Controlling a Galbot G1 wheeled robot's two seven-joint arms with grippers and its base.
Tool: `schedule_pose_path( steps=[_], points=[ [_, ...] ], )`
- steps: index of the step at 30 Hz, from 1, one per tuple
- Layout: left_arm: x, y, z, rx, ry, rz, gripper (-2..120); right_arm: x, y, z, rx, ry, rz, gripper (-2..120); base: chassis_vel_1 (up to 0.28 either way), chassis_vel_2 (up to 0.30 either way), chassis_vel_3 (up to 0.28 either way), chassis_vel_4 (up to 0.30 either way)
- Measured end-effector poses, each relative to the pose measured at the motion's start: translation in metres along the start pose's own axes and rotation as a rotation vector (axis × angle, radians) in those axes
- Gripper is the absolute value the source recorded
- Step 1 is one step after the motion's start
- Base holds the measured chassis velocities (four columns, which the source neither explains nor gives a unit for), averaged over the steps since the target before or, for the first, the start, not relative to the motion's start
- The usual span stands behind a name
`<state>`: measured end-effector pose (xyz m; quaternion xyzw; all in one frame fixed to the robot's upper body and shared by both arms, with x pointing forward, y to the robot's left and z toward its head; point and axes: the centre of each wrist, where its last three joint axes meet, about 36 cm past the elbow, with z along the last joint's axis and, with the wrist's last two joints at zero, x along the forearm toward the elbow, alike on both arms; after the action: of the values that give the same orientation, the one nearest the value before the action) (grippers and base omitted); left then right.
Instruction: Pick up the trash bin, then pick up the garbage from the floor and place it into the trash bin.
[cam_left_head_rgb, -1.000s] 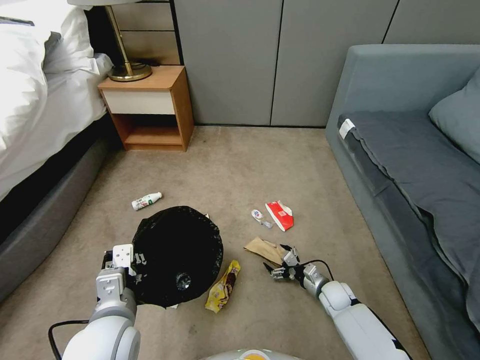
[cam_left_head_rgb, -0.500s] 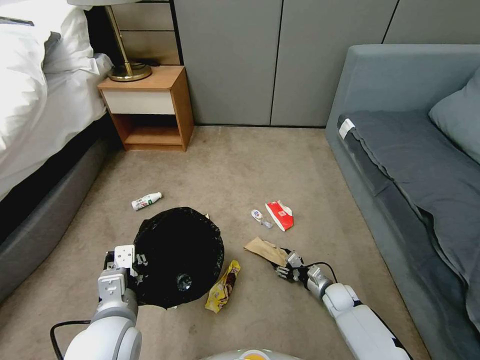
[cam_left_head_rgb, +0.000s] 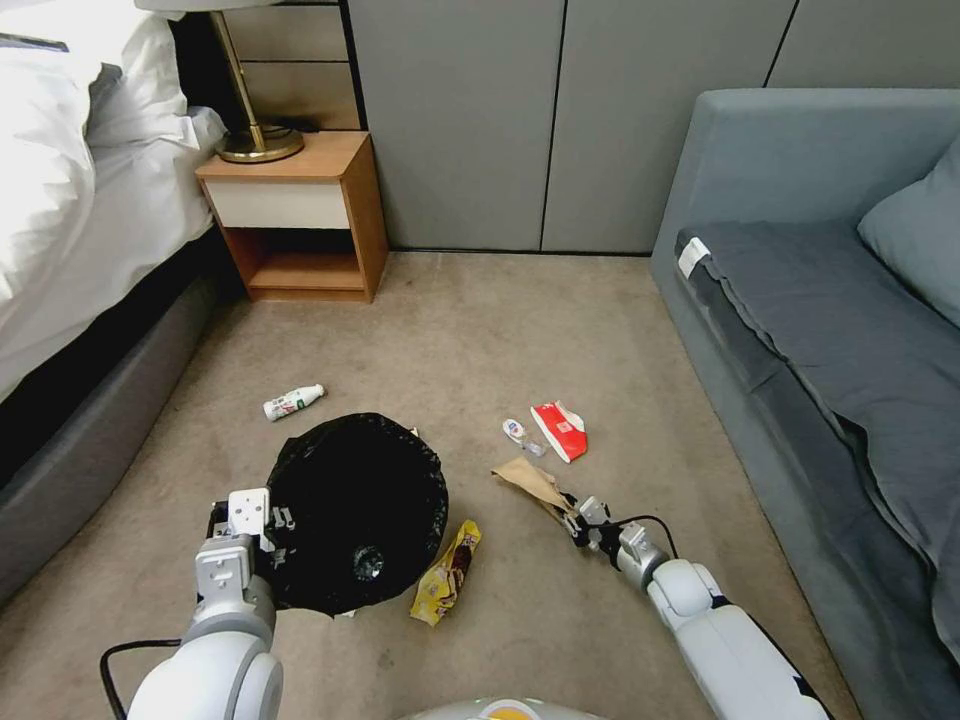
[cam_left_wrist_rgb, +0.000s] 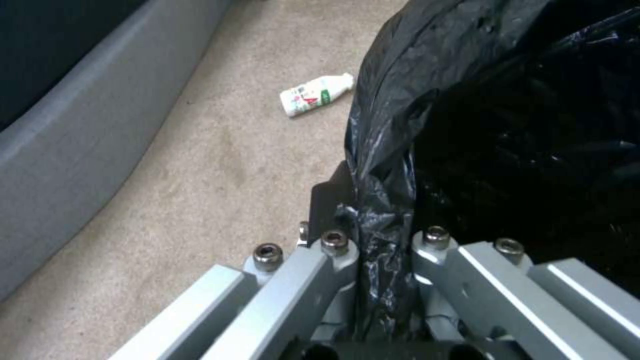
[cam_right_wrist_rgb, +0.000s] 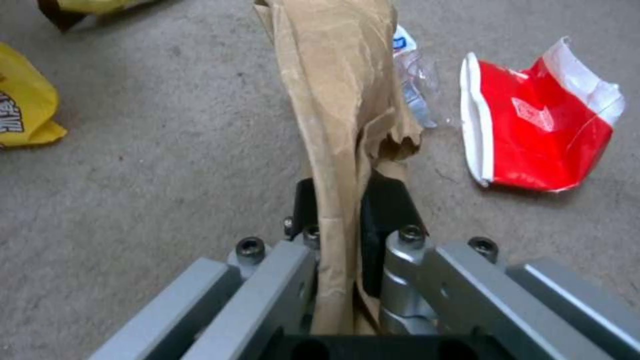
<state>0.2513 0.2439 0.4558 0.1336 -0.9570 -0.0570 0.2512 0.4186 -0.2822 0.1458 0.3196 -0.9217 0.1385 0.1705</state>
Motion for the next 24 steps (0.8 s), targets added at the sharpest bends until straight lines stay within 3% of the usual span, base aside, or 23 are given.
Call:
schedule_pose_path(
  steps=[7,11,12,17,19,21,24],
  points=[
    [0.000,0.000,-0.001,0.001,-0.003,0.001,1,0.002,-0.002,-0.013,-0.004,-0.051,0.026,0,0.000,0.000,0.000,0.000],
    [0.001,-0.001,-0.001,0.001,-0.003,0.005,1,0.004,-0.003,-0.038,-0.002,-0.133,0.044,0,0.000,0.000,0.000,0.000],
    [0.001,-0.001,0.000,-0.001,-0.002,0.008,1,0.008,0.000,-0.066,0.005,-0.217,0.047,0,0.000,0.000,0.000,0.000],
    [0.001,-0.002,0.000,-0.002,0.000,0.011,1,0.016,0.006,-0.103,0.014,-0.319,0.032,0,0.000,0.000,0.000,0.000],
    [0.001,-0.004,0.001,-0.004,0.002,0.016,1,0.034,0.022,-0.155,0.022,-0.459,-0.018,0,0.000,0.000,0.000,0.000],
    [0.001,-0.004,0.001,-0.004,0.002,0.017,1,0.039,0.026,-0.167,0.023,-0.492,-0.035,0,0.000,0.000,0.000,0.000],
    [0.001,-0.005,0.001,-0.005,0.004,0.022,1,0.064,0.048,-0.218,-0.007,-0.618,-0.156,0,0.000,0.000,0.000,0.000]
  ],
)
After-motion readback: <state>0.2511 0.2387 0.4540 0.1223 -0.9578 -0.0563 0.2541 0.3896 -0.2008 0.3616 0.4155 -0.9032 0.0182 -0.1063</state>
